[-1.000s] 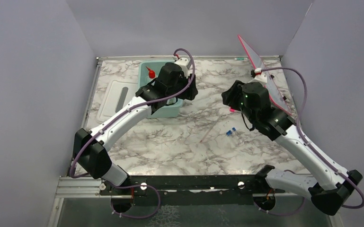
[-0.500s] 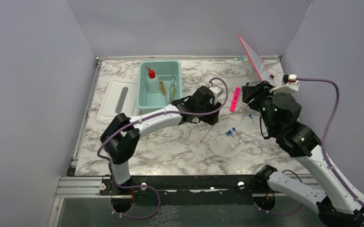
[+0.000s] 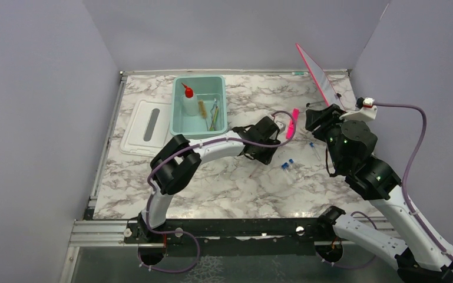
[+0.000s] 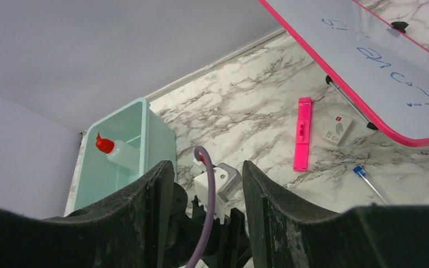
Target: Organize the chemistry lab equipment
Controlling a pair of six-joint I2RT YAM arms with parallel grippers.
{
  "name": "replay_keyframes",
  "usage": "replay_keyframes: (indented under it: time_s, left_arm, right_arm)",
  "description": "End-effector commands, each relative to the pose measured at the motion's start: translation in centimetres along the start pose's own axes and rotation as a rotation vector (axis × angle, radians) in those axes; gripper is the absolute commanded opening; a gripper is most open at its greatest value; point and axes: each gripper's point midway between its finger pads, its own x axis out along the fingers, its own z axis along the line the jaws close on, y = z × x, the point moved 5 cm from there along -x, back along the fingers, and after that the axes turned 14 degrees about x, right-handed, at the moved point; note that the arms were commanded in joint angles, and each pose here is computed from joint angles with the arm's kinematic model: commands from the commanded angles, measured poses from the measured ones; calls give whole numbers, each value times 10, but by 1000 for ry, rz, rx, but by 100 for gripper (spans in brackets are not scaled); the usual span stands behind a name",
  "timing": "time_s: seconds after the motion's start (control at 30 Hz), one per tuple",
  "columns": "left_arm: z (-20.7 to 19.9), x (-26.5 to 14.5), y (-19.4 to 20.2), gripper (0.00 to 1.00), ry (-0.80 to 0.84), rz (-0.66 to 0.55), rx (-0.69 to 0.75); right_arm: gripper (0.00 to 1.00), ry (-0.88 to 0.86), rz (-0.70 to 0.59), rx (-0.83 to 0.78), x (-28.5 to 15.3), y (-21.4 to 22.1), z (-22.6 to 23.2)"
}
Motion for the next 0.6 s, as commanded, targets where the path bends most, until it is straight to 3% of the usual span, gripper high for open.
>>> replay_keyframes:
  time_s: [0.0,0.3,0.57]
  left_arm:
    - [0,14,11,45,-2,71,31]
    - [9,29,26,32,-64,154,62]
    - [18,28,36,7,-105,211,112]
  right_arm:
    - [53,37,-12,3,-1,0,-8]
    - [53,37,-5,1,0,2,-8]
    - [53,43,-58,-34,0,-9,-8]
